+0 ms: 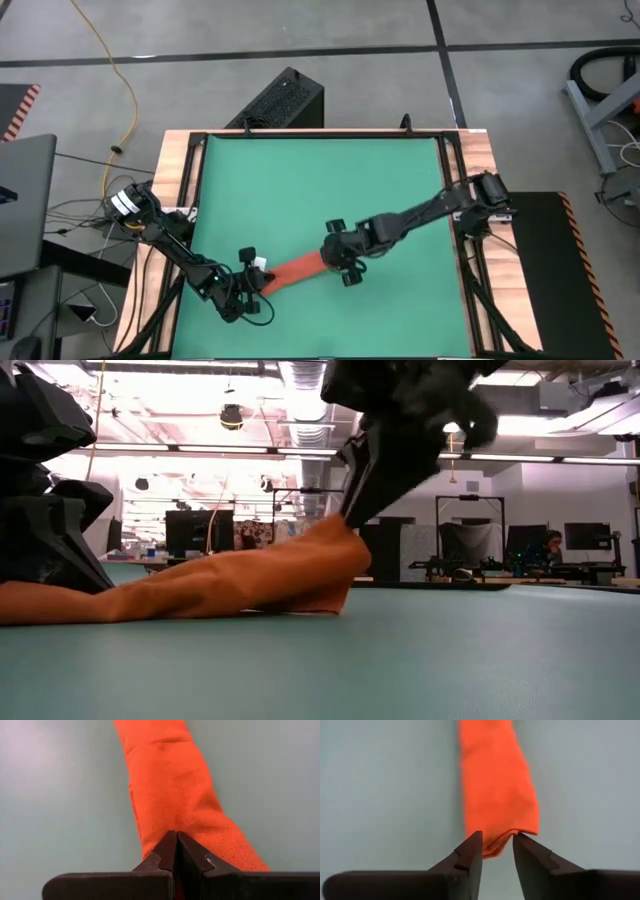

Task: Roll towel into tight, uniform cylinder
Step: Roll the orange towel

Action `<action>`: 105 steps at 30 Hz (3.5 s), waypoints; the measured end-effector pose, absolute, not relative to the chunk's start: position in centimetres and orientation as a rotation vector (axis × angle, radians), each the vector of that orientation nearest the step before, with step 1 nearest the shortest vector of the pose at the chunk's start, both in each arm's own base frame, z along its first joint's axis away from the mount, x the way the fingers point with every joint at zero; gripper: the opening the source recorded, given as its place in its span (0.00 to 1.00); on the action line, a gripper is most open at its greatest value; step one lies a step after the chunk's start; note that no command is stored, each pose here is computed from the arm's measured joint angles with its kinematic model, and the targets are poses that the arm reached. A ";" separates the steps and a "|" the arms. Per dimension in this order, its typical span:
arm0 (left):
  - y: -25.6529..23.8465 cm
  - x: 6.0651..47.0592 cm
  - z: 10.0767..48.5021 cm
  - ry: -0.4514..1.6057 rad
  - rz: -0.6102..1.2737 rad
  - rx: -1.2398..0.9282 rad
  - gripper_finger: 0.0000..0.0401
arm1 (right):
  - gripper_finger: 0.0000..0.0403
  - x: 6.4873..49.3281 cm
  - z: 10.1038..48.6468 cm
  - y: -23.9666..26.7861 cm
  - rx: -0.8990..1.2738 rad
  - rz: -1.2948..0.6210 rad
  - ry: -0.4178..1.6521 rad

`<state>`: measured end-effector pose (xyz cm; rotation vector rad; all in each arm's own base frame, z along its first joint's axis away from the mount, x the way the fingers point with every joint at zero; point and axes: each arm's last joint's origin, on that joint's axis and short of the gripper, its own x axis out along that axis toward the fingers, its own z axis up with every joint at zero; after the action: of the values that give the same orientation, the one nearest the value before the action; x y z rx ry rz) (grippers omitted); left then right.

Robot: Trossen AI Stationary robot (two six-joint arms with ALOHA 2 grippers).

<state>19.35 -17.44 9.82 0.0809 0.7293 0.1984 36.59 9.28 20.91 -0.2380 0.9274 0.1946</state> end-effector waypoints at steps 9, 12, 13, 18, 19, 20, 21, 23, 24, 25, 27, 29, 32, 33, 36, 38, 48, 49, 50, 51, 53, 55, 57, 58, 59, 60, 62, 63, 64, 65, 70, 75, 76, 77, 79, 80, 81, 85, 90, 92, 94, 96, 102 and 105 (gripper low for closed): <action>-17.5 19.3 9.8 0.733 0.194 0.078 0.00 | 0.43 36.5 19.4 10.5 -0.424 0.047 0.960; -17.4 19.3 9.8 0.736 0.193 0.080 0.00 | 0.43 36.1 20.2 11.3 -0.412 0.080 0.926; -17.4 19.3 9.8 0.736 0.193 0.080 0.00 | 0.43 35.9 20.7 11.7 -0.413 0.090 0.910; -17.5 19.3 9.8 0.738 0.191 0.079 0.00 | 0.43 35.8 21.2 13.9 -0.428 0.129 0.819; -17.5 19.3 9.8 0.738 0.191 0.079 0.00 | 0.44 36.1 20.7 14.1 -0.458 0.125 0.808; -17.5 19.3 9.8 0.738 0.191 0.079 0.00 | 0.44 36.4 20.2 14.3 -0.491 0.123 0.801; -17.5 19.3 9.8 0.738 0.191 0.078 0.00 | 0.44 36.6 19.6 14.4 -0.519 0.123 0.808; -17.5 19.3 9.8 0.740 0.190 0.077 0.00 | 0.45 36.9 18.9 14.2 -0.537 0.123 0.814; -17.5 19.3 9.8 0.741 0.190 0.073 0.00 | 0.45 37.1 18.7 14.1 -0.534 0.120 0.815; -17.5 19.3 9.8 0.741 0.191 0.068 0.00 | 0.45 37.2 18.5 14.0 -0.528 0.122 0.823; -17.4 19.3 9.8 0.744 0.192 0.062 0.00 | 0.45 37.3 17.9 13.9 -0.527 0.125 0.851; -17.5 19.3 9.7 0.749 0.187 0.059 0.00 | 0.45 37.2 17.2 13.6 -0.533 0.122 0.892; -17.5 19.3 9.7 0.752 0.182 0.056 0.00 | 0.45 37.2 16.4 13.6 -0.532 0.120 0.920; -17.5 19.3 9.7 0.753 0.182 0.056 0.00 | 0.45 37.3 16.1 13.7 -0.534 0.122 0.928; -17.5 19.3 9.7 0.754 0.181 0.055 0.00 | 0.45 37.3 14.9 13.7 -0.557 0.116 0.971; -17.5 19.3 9.7 0.755 0.180 0.055 0.00 | 0.45 37.2 14.4 13.6 -0.584 0.087 0.995; -17.5 19.3 9.7 0.758 0.179 0.059 0.00 | 0.45 37.0 15.2 13.1 -0.681 -0.027 0.985; -17.4 19.3 9.7 0.758 0.179 0.059 0.00 | 0.45 37.1 15.3 13.0 -0.692 -0.026 0.978; -17.4 19.3 9.7 0.758 0.179 0.059 0.00 | 0.45 37.1 15.4 13.0 -0.704 -0.020 0.977; -17.4 19.3 9.7 0.758 0.178 0.060 0.00 | 0.45 37.1 15.4 13.0 -0.703 -0.011 0.979; -17.4 19.3 9.7 0.759 0.178 0.061 0.00 | 0.45 37.2 14.9 13.1 -0.687 0.012 0.986; -17.4 19.3 9.7 0.759 0.178 0.061 0.00 | 0.45 37.3 14.6 13.0 -0.684 0.012 0.991; -17.4 19.3 9.7 0.759 0.177 0.061 0.00 | 0.45 37.3 14.6 12.9 -0.687 0.010 0.988; -17.4 19.3 9.7 0.759 0.177 0.062 0.00 | 0.44 37.4 14.7 12.9 -0.687 -0.002 0.979; -17.4 19.3 9.7 0.759 0.177 0.062 0.00 | 0.43 37.5 14.8 12.7 -0.692 -0.030 0.973; -17.4 19.3 9.7 0.759 0.177 0.062 0.00 | 0.41 37.6 14.8 12.6 -0.699 -0.056 0.970; -17.4 19.4 9.7 0.759 0.177 0.061 0.00 | 0.35 37.5 14.9 12.5 -0.719 -0.102 0.968; -17.4 19.4 9.7 0.759 0.177 0.061 0.00 | 0.30 37.5 14.9 12.4 -0.728 -0.118 0.966; -17.4 19.4 9.7 0.759 0.177 0.061 0.00 | 0.24 37.5 14.9 12.4 -0.731 -0.124 0.967; -17.4 19.4 9.7 0.759 0.177 0.060 0.00 | 0.17 37.5 14.9 12.4 -0.732 -0.124 0.967; -17.4 19.4 9.7 0.759 0.177 0.060 0.00 | 0.04 37.8 15.8 12.4 -0.792 -0.253 0.934; -17.4 19.4 9.7 0.758 0.177 0.059 0.00 | 0.02 38.8 18.3 13.3 -0.920 -0.332 0.879; -17.4 19.4 9.7 0.759 0.177 0.059 0.00 | 0.02 39.0 18.7 13.5 -0.918 -0.328 0.868; -17.4 19.4 9.7 0.759 0.177 0.059 0.00 | 0.02 39.1 19.1 13.7 -0.909 -0.326 0.856; -17.4 19.4 9.7 0.761 0.176 0.058 0.00 | 0.02 39.2 19.2 13.8 -0.878 -0.312 0.847; -17.4 19.4 9.7 0.762 0.174 0.057 0.00 | 0.02 39.0 19.1 14.0 -0.855 -0.302 0.849; -17.4 19.4 9.7 0.763 0.173 0.056 0.00 | 0.02 38.8 18.9 14.2 -0.830 -0.287 0.863; -17.5 19.4 9.7 0.770 0.166 0.056 0.00 | 0.02 37.6 18.0 14.8 -0.702 -0.218 0.950; -17.5 19.3 9.7 0.776 0.151 0.075 0.00 | 0.03 36.3 16.8 16.6 -0.625 -0.113 0.981; -17.5 19.3 9.7 0.777 0.148 0.078 0.00 | 0.04 36.0 16.6 17.4 -0.576 -0.031 0.984; -17.6 19.3 9.7 0.777 0.143 0.073 0.00 | 0.05 35.7 16.5 18.1 -0.525 0.052 0.994; -17.6 19.4 9.7 0.778 0.141 0.071 0.00 | 0.07 35.6 16.5 18.7 -0.490 0.087 0.986; -17.7 19.3 9.7 0.811 0.098 0.051 0.00 | 0.19 34.4 16.2 19.1 -0.504 0.061 1.066; -17.9 19.3 9.7 0.839 0.060 0.034 0.00 | 0.26 33.7 16.0 19.2 -0.492 0.034 1.116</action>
<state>19.29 -17.87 9.66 0.0343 0.8394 0.0598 33.69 19.15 15.96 -0.4920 1.1163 0.0342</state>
